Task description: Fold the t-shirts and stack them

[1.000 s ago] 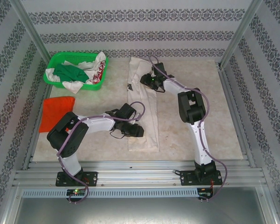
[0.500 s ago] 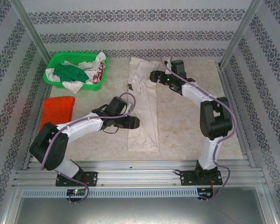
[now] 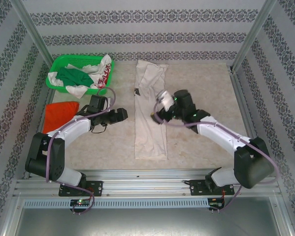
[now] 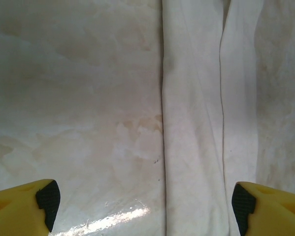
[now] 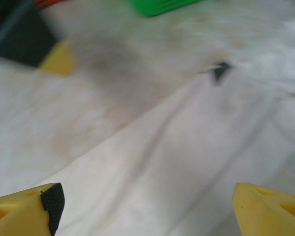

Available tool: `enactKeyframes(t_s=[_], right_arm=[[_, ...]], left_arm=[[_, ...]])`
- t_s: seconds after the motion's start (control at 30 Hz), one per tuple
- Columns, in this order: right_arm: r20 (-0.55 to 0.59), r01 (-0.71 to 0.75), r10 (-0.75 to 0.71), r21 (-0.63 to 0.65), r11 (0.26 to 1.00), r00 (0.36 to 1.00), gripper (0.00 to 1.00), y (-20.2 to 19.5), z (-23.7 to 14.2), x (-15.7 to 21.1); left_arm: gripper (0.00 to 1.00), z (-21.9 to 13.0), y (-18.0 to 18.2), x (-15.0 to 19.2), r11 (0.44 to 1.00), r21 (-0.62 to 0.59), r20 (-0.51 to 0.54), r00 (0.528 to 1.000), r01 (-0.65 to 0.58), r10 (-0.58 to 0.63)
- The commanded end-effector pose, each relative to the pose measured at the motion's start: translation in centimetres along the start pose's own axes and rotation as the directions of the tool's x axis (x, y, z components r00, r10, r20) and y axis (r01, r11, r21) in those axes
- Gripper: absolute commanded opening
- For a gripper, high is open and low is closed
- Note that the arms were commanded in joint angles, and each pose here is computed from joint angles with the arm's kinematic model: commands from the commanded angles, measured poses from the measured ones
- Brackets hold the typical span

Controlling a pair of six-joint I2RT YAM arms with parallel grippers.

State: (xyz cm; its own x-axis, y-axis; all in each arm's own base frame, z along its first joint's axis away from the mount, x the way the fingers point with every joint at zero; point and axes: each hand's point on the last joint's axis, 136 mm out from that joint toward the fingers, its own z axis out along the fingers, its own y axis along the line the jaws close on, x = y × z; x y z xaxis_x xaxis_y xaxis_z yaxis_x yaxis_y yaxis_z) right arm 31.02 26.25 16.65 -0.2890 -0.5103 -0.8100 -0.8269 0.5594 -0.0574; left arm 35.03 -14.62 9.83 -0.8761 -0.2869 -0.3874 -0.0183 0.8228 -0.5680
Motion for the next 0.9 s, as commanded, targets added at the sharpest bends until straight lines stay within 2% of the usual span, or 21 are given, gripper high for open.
enactKeyframes(t_s=[0.0,0.17,0.3,0.7,0.87], right_arm=[[-0.115,0.199,-0.22,-0.17,0.965,0.969,0.88,5.3,0.2,3.8],[-0.148,0.351,-0.421,-0.347,0.87,0.895,0.83,11.5,0.7,7.1],[-0.193,0.384,-0.505,-0.445,0.809,0.841,0.82,14.3,0.8,9.4],[-0.367,0.404,-0.634,-0.533,0.743,0.681,0.7,13.8,1.4,14.7],[-0.398,0.412,-0.638,-0.518,0.75,0.659,0.65,13.2,2.4,15.0]], left_arm=[[0.97,-0.5,-0.7,-1.2,0.999,0.034,0.011,1.0,-0.012,0.012],[0.98,-1.5,0.2,-1.3,1.0,0.023,0.011,1.0,-0.016,0.016],[0.98,-2.5,1.2,-1.0,1.0,-0.012,0.03,0.999,-0.029,0.03],[0.97,-2.7,1.6,-0.8,1.0,-0.003,0.042,0.999,-0.026,0.026],[0.97,-2.4,1.4,-0.5,0.999,0.02,0.031,0.999,-0.026,0.026]])
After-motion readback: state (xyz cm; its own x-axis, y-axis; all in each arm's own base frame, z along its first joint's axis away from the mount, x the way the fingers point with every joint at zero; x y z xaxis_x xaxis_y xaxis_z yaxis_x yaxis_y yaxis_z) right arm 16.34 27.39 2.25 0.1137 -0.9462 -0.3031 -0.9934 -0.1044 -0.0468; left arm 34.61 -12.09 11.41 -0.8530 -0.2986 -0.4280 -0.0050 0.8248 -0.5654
